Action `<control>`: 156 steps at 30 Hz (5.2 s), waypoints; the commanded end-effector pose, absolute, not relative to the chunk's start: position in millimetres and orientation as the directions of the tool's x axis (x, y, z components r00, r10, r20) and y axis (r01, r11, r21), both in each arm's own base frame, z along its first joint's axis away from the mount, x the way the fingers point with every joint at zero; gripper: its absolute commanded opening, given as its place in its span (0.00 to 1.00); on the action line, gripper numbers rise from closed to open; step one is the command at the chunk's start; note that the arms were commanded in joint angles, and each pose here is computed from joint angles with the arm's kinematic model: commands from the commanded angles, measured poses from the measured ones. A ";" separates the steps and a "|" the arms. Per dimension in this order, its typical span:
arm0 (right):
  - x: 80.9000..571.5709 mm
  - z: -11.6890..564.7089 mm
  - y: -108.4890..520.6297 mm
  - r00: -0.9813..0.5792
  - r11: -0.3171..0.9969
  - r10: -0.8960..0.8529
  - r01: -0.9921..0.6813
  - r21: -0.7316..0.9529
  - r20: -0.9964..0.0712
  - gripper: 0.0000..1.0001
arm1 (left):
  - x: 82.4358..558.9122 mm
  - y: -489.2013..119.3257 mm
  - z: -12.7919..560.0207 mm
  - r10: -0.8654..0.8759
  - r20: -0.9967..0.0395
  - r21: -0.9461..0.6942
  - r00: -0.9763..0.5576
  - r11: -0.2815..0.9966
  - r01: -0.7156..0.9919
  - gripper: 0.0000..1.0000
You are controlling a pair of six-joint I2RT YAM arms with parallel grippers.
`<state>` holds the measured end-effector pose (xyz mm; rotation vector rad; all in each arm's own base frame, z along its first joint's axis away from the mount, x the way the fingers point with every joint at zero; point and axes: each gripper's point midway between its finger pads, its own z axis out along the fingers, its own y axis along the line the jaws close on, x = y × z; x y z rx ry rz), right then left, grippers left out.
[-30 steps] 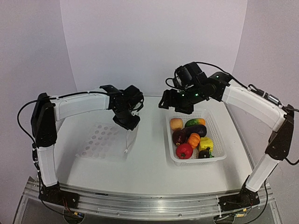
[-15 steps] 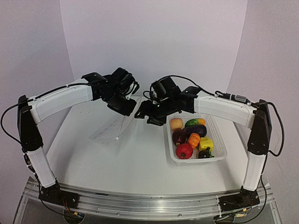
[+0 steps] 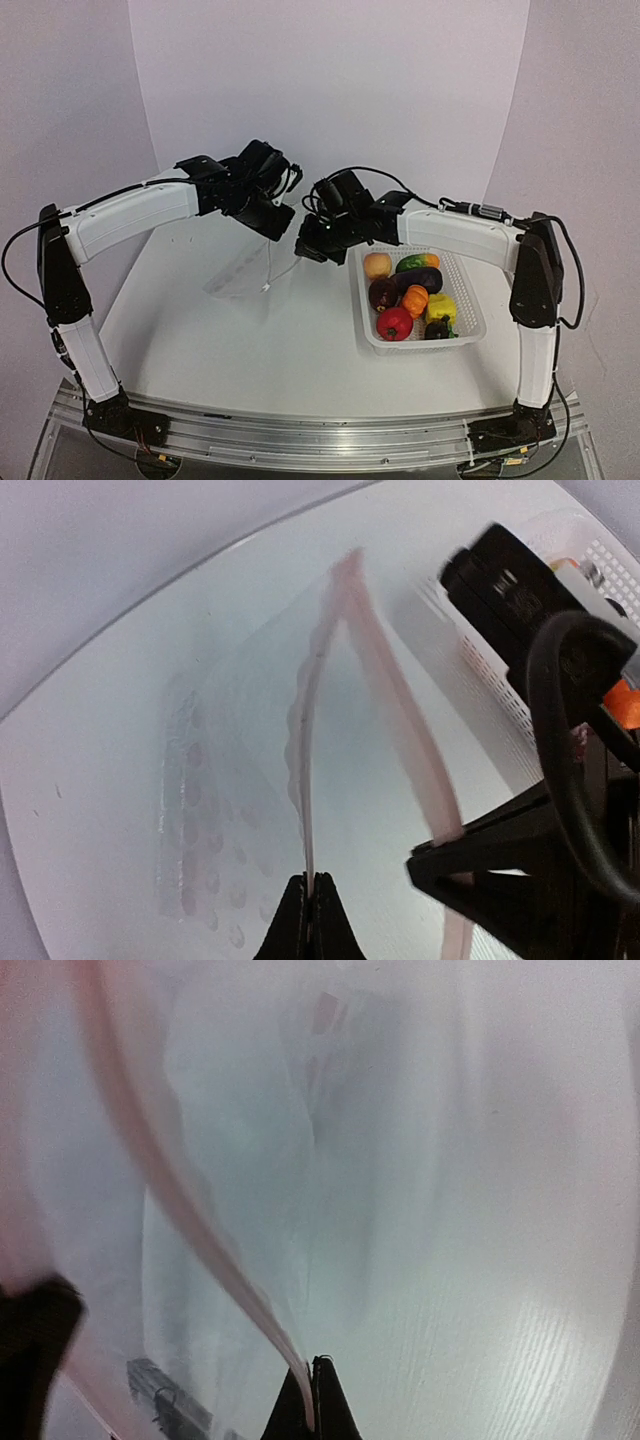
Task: Place the food in the zip-top bag and seal the zipper
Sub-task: Open the zipper of the food storage bag, then pick up the fake vegetable from the bin, then place the fake vegetable in the zipper food storage bag, then pick up the fake vegetable from the bin.
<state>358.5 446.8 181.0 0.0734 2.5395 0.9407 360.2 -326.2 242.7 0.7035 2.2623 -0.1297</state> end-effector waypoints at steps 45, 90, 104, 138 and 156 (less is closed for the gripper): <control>325.3 161.6 194.9 -0.844 0.890 0.453 0.410 0.197 -0.287 0.98 | 369.2 -346.2 324.9 0.550 -0.786 0.321 -0.280 0.752 0.576 0.00; 320.6 323.5 282.6 -0.740 0.936 0.060 -0.191 0.294 -0.670 0.10 | 358.1 -360.3 333.6 0.486 -0.803 0.195 -0.346 0.762 0.618 0.00; 293.7 387.4 408.6 -0.605 0.616 0.337 -0.438 0.655 -0.721 0.00 | 354.7 -365.2 343.0 0.443 -0.818 0.136 -0.367 0.769 0.625 0.00; 336.9 377.5 408.3 -0.477 0.875 0.030 -0.412 0.254 -0.878 0.82 | 353.7 -365.5 367.4 0.308 -0.830 -0.088 -0.466 0.752 0.653 0.00; 336.5 319.2 240.1 -0.792 0.900 0.293 0.039 0.434 -0.536 0.88 | 384.7 -332.8 405.4 0.264 -0.892 0.016 -0.366 0.829 0.559 0.00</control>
